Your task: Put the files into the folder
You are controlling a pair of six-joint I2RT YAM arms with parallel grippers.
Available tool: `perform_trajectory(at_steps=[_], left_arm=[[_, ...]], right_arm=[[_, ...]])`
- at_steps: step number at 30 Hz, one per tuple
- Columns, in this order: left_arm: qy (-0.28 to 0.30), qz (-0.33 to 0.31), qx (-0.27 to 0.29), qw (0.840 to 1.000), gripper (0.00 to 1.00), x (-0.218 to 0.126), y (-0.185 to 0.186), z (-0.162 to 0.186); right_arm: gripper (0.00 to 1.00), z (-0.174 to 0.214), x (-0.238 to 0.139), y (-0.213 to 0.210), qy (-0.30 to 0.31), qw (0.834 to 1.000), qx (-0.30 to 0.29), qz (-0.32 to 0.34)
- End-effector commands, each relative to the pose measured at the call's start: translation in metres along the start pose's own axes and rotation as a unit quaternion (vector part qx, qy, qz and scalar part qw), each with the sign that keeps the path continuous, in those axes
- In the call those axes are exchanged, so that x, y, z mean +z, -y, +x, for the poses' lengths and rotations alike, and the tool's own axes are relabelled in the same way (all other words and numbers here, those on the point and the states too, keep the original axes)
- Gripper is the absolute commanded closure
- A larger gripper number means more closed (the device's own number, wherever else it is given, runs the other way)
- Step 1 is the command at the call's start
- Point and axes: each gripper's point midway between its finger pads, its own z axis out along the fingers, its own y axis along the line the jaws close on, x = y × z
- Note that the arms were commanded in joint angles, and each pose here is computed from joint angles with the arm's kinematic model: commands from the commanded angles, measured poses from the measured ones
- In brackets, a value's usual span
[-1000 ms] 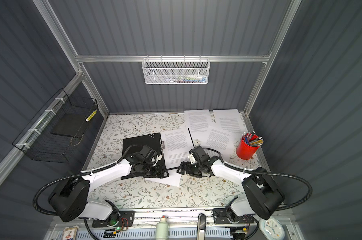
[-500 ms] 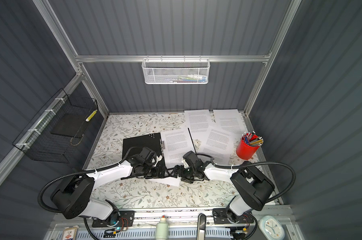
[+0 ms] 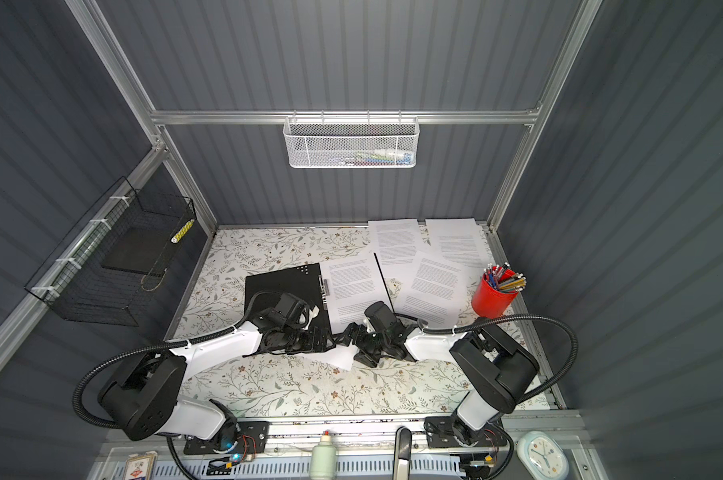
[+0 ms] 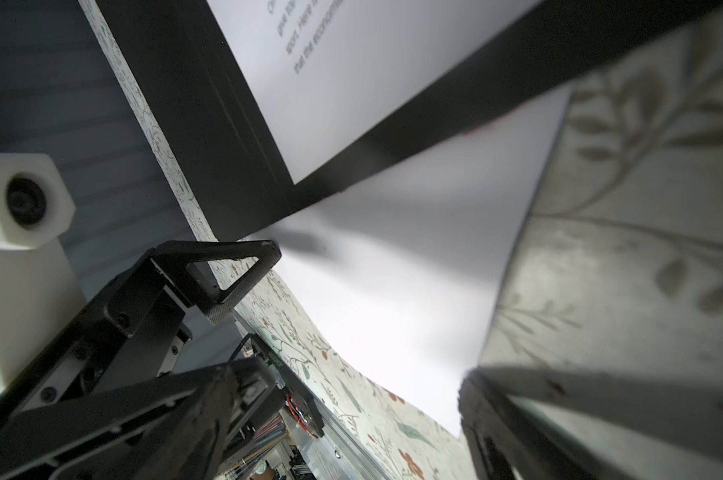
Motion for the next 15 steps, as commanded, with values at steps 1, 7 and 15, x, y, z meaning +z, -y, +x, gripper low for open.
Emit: perform_trajectory(at_steps=[1,7,15], left_arm=[[-0.082,0.006,0.002,0.997,0.00,0.020,-0.006,0.043],[-0.089,0.004,0.002,0.996,0.00,0.023,-0.008,0.048],[-0.092,-0.005,0.003,0.996,0.00,0.022,-0.011,0.050]], right_arm=[[0.12,-0.005,0.020,0.025,0.022,0.999,0.031,0.021],[0.11,-0.013,0.020,0.021,0.043,0.998,0.039,-0.008],[0.11,-0.024,0.020,0.011,0.046,0.999,0.000,-0.016]])
